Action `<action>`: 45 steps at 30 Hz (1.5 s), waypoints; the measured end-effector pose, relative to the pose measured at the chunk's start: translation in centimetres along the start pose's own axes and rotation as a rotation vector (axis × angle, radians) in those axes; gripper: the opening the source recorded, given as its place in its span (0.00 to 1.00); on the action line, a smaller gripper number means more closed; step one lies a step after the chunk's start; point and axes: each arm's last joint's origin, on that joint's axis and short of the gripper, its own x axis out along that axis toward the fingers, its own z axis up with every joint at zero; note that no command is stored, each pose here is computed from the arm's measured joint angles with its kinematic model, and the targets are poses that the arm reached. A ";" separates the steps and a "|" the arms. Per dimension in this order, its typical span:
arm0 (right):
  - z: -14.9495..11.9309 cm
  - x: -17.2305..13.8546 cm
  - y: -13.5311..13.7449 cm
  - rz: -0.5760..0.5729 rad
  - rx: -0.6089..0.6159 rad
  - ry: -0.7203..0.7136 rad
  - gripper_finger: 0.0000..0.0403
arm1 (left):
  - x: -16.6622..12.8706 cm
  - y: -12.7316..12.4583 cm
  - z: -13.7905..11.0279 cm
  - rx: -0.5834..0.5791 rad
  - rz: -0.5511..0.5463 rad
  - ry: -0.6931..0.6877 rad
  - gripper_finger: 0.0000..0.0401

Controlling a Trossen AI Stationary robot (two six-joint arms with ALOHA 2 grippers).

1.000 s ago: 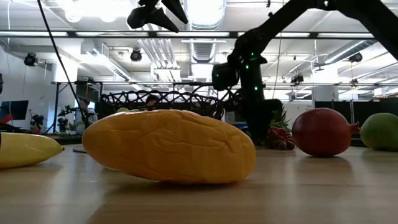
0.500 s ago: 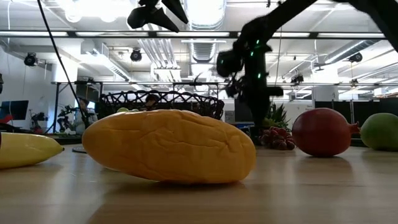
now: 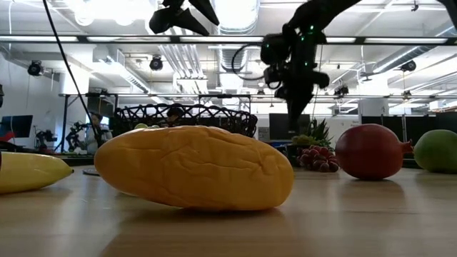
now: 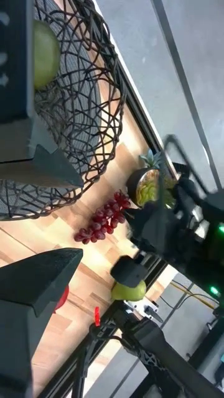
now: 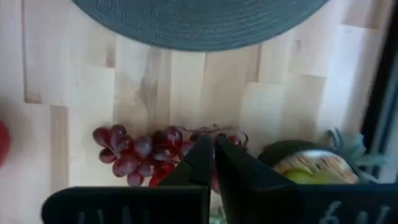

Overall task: Build produce basket
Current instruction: Put the red grapes into the black wire basket

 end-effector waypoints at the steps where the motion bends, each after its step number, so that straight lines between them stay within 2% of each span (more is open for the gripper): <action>1: 0.0 0.7 -0.1 0.012 -0.016 0.015 0.04 | 0.0 0.0 0.0 0.000 0.000 0.001 0.38; 5: 0.2 3.1 -0.6 0.040 -0.115 0.058 0.13 | 0.0 0.0 0.0 -0.001 -0.002 -0.002 0.38; 9: 0.4 4.5 -1.0 0.048 -0.217 0.069 0.25 | 0.0 -0.1 0.1 -0.004 -0.007 -0.009 0.38; 14: 0.3 4.7 -2.0 -0.006 -0.283 0.046 0.40 | 0.0 0.0 0.0 -0.004 -0.006 -0.008 0.38; 19: -0.4 4.7 -2.6 -0.002 -0.369 0.058 0.44 | 0.1 0.0 0.0 -0.003 -0.005 -0.007 0.38; 27: -1.8 6.3 -2.5 0.012 -0.386 0.078 0.37 | 0.2 0.1 -0.2 0.000 0.000 0.001 0.38; 31: -2.2 7.4 -2.3 -0.023 -0.381 0.095 0.32 | 0.3 0.1 -0.4 0.001 0.002 0.004 0.38; 35: -2.5 8.0 -2.1 -0.022 -0.379 0.106 0.23 | 0.3 0.1 -0.3 0.001 0.002 0.004 0.38; 41: -2.7 8.2 -2.1 -0.028 -0.336 0.120 0.05 | 0.3 0.1 -0.3 0.001 0.002 0.004 0.38; 45: -2.4 8.0 -2.2 -0.051 -0.249 0.123 0.03 | 0.3 0.1 -0.3 0.000 0.003 0.004 0.38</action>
